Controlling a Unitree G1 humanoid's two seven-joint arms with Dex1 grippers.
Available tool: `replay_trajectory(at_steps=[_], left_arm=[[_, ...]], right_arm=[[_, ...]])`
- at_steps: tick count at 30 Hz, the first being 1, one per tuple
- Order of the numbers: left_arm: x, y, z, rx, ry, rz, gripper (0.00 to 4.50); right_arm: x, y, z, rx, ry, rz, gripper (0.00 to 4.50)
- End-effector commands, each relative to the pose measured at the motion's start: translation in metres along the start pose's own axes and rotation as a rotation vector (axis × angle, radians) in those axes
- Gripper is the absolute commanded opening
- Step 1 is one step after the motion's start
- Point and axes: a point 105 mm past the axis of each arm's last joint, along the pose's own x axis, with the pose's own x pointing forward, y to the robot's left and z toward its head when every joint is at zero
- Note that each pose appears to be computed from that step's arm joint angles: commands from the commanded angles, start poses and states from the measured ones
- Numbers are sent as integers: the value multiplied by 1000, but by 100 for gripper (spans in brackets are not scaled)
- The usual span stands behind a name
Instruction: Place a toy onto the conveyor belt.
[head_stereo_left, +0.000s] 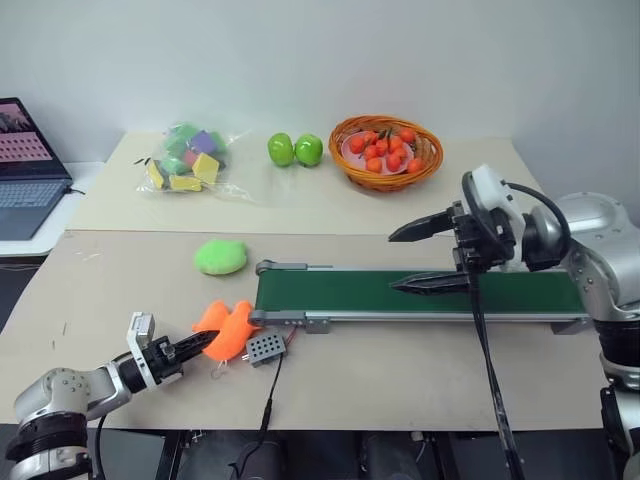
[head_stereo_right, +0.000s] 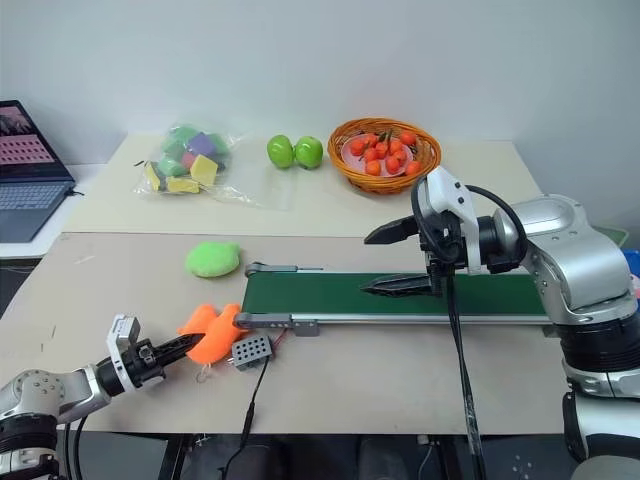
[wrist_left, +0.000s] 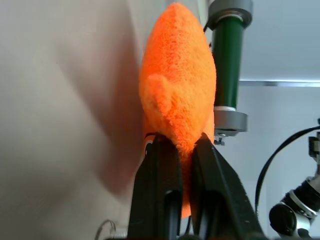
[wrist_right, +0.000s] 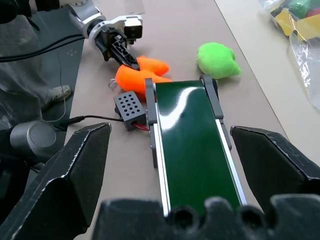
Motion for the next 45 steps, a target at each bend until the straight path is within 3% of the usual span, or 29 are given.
replay_trajectory(at_steps=[1, 15, 21, 27, 34, 40, 45], left_arm=[[-15, -4, 6, 7, -41, -8, 4], [-60, -35, 18, 114, -92, -13, 4], [-40, -71, 15, 228, -1, -71, 4], [-13, -118, 7, 404, 135, -134, 4], [28, -173, 19, 825, 65, -158, 4], [44, -195, 25, 1272, -4, -75, 4], [54, -202, 32, 1500, -54, -28, 4]], right_arm=[[-3, -3, 10, -52, -3, -12, 450], [-5, -15, 16, -66, -42, -23, 450], [-11, -10, 57, -90, -221, 22, 450], [-13, -6, 68, -98, -262, 42, 450], [-19, -12, 63, -105, -245, -17, 450], [-23, -16, 58, -108, -230, -69, 450], [-22, -19, 56, -105, -222, -89, 450]])
